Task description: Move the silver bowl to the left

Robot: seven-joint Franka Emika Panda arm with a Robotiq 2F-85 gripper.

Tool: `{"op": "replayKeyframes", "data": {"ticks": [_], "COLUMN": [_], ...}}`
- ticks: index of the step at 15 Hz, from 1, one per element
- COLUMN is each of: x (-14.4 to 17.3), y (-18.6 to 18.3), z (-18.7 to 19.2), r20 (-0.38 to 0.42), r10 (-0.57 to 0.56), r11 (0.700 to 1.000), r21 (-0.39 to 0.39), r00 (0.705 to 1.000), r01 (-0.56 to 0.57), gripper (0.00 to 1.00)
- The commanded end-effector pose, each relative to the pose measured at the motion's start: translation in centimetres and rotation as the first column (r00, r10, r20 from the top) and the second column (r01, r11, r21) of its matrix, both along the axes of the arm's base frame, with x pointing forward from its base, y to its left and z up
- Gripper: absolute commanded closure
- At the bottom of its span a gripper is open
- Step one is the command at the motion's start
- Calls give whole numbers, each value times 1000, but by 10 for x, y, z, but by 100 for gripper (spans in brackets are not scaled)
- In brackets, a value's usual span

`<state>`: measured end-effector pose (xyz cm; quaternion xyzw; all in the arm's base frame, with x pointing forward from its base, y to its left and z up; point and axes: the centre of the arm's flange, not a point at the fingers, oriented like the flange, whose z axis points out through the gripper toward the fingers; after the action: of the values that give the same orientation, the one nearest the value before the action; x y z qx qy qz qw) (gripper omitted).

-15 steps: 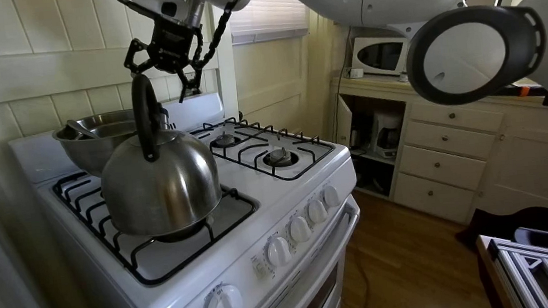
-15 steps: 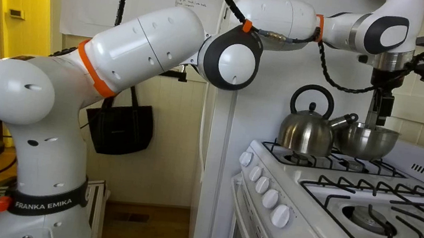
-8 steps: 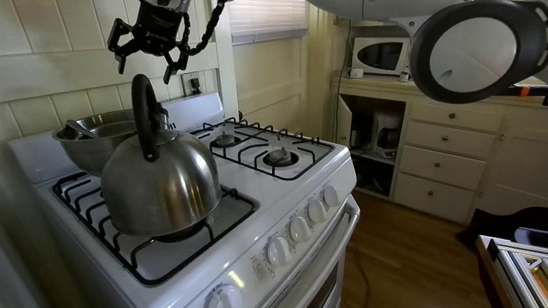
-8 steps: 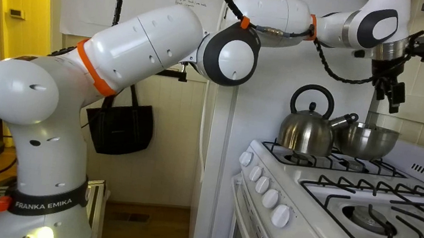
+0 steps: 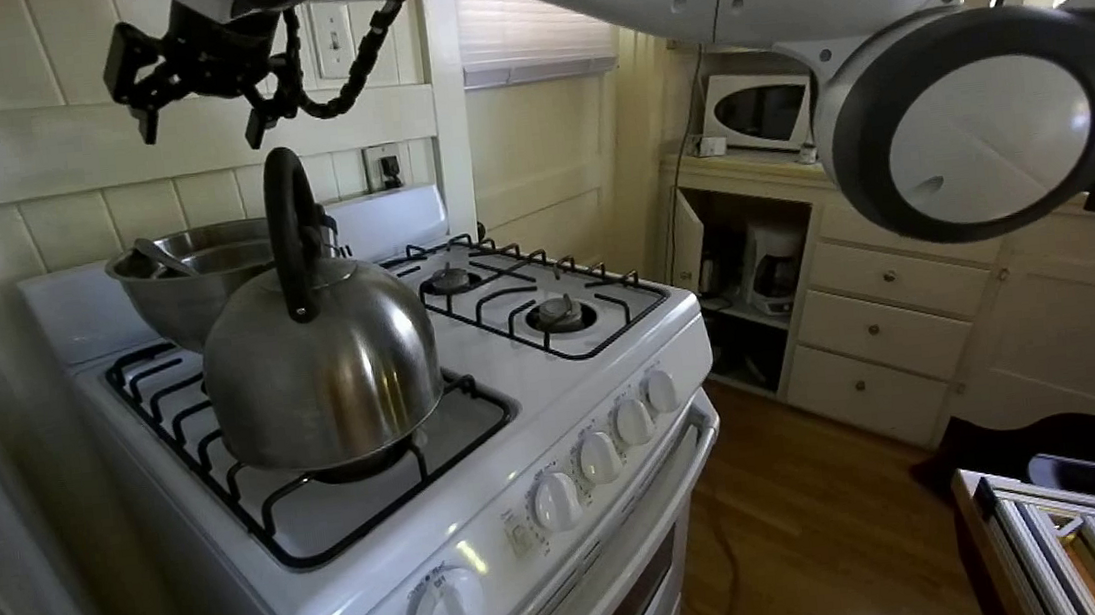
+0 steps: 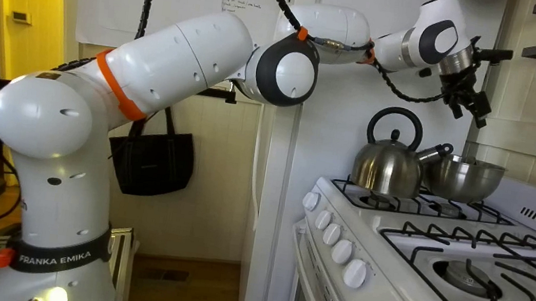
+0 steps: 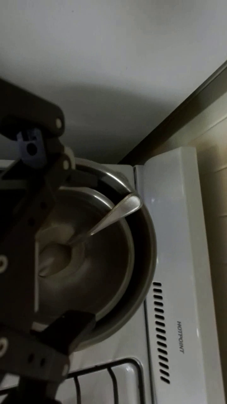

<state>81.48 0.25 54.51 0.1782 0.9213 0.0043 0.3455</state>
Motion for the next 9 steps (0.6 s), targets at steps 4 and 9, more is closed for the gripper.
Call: {"op": "replayKeyframes", "data": {"ticks": [4, 9], "x": [0, 15], "y": [8, 8], "z": [-14, -32], "r20": [-11, -122], "r10": [13, 141], "r11": [1000, 987], "r21": [-25, -57], "r00": [1000, 982], "r01": [-13, -149], "gripper": [0, 0]}}
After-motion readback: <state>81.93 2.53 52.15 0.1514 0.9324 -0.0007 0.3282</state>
